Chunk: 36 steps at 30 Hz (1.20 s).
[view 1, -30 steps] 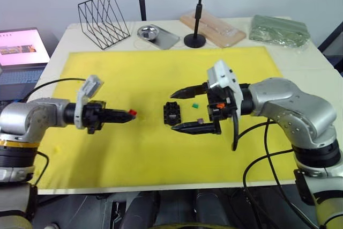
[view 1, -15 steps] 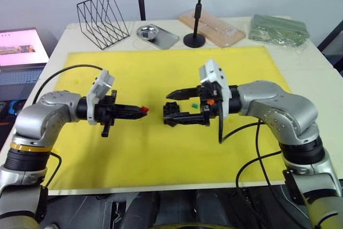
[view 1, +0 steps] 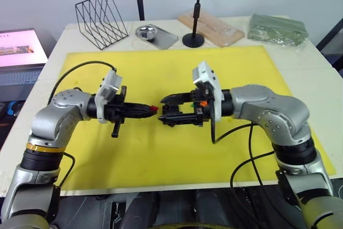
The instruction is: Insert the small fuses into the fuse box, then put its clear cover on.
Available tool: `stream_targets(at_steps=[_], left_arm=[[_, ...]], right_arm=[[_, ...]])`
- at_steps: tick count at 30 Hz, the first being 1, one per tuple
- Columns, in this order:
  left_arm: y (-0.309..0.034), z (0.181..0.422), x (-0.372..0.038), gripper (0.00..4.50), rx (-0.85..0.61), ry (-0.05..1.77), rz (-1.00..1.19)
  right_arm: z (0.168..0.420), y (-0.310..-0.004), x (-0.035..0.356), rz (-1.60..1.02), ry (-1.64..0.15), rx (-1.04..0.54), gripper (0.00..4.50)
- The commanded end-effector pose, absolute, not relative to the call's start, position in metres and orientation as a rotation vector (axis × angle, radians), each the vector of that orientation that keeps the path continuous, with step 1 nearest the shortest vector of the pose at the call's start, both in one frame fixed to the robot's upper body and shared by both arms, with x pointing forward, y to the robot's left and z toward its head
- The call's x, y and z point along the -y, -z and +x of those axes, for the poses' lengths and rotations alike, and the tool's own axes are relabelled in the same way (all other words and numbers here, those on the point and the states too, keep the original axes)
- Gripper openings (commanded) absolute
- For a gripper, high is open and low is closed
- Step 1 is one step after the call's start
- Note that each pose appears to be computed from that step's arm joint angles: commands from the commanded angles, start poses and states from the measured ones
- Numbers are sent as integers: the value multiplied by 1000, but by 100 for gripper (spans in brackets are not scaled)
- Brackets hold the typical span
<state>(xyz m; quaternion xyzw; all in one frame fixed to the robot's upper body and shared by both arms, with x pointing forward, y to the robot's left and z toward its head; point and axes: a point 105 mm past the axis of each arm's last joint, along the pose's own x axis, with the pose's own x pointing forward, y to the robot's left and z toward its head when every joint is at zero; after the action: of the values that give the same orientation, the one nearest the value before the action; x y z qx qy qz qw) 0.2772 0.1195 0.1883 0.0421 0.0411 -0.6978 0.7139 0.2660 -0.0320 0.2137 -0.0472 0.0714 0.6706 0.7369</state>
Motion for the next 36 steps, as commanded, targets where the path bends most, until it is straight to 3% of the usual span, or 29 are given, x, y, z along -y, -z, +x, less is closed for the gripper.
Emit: stream_targets(at_steps=[1,33,36], left_arm=[[-200,274,-115,0,-32,1561,122],[-201,268,-106,0,-40,1589,114],[-200,268,-105,0,-43,1593,115]], right_arm=[[263,-226,31,-87,-1484,-106,277],[266,-215,34,-40,-1458,-141,277],[267,-217,35,-32,-1460,-134,221]])
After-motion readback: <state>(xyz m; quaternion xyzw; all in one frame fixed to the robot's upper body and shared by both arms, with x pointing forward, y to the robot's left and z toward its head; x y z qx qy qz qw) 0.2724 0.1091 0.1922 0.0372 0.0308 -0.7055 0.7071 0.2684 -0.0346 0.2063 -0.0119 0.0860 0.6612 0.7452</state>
